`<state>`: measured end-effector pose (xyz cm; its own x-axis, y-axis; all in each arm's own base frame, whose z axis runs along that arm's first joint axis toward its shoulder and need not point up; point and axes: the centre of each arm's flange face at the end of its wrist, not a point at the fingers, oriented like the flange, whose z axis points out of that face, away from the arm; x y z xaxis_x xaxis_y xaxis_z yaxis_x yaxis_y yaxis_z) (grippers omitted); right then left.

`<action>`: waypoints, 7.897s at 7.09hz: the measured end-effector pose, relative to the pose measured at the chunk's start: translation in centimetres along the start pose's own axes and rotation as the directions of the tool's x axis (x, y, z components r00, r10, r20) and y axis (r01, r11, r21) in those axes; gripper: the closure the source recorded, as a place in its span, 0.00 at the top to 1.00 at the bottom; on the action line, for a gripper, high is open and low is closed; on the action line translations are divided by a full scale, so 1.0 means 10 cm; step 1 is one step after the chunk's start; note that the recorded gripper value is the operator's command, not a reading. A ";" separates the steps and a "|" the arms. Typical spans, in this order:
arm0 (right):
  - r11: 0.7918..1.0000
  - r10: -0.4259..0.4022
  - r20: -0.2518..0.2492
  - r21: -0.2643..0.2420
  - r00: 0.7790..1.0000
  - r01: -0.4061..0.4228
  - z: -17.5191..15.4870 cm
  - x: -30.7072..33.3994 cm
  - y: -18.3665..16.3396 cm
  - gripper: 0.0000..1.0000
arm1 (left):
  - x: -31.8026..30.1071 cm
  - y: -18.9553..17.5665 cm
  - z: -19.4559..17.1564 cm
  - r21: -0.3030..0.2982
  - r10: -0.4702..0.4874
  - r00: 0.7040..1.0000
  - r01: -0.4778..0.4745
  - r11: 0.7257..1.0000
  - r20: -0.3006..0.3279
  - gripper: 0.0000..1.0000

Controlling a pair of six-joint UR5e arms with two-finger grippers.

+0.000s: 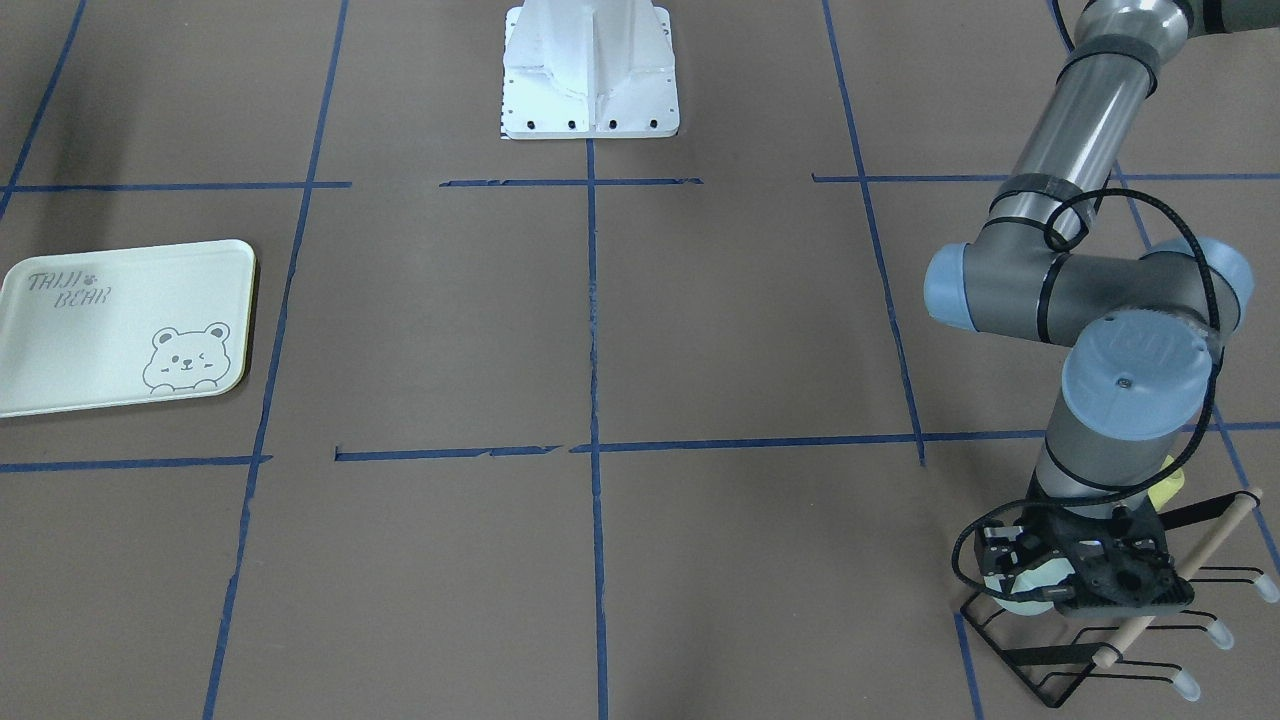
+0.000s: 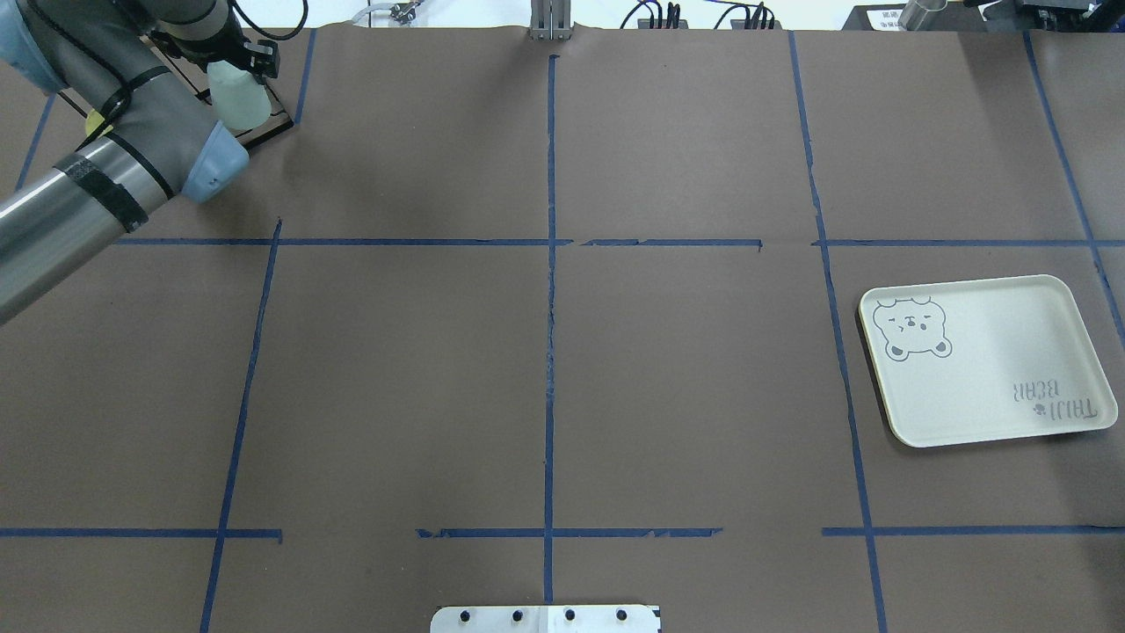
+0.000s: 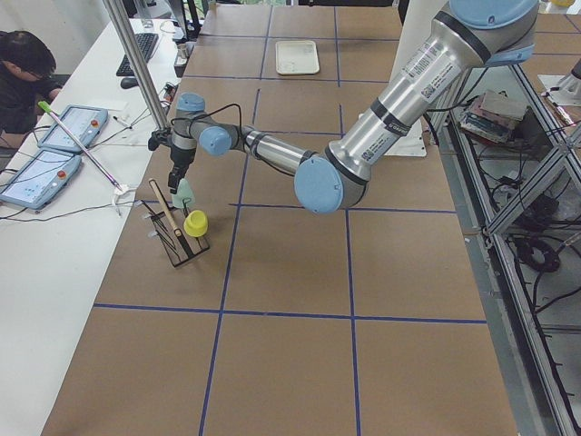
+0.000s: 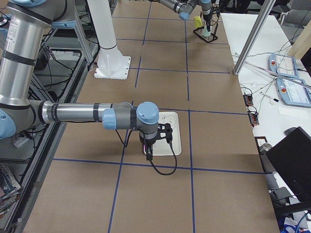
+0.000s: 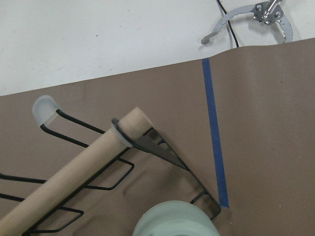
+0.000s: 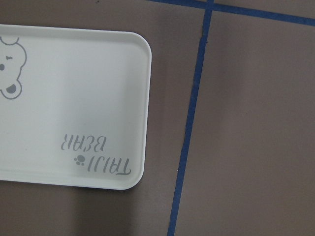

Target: Left arm grabs green cup and hands to right arm on tray

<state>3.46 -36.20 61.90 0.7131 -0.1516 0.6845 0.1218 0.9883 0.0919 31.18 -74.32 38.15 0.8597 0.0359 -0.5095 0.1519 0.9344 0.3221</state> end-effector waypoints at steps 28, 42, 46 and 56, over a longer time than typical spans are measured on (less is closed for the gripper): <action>0.944 -0.028 0.967 0.109 0.254 -0.312 -0.32 -5.01 -0.47 1.00 | 1.54 2.98 -2.36 -0.701 -0.691 -0.138 0.243 0.671 -0.710 0.34; 0.909 -0.027 0.994 0.068 0.105 -0.412 -0.37 -6.06 -0.67 0.69 | 1.76 3.15 -2.49 -0.742 -0.724 -0.165 0.165 0.649 -0.670 0.35; 0.908 -0.021 0.994 0.065 0.110 -0.413 -0.35 -6.07 -0.67 0.53 | 1.79 3.16 -2.52 -0.743 -0.724 -0.168 0.159 0.650 -0.669 0.35; 0.910 -0.013 0.992 0.064 0.125 -0.410 -0.31 -6.09 -0.65 0.00 | 1.89 3.13 -2.54 -0.744 -0.725 -0.167 0.160 0.649 -0.668 1.00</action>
<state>-38.60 -33.42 17.33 -0.5971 -0.0143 0.8020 -0.2260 0.9623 -0.1511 39.78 -35.42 18.37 -0.5796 -0.4468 -0.6815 -0.1269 0.8756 -0.4661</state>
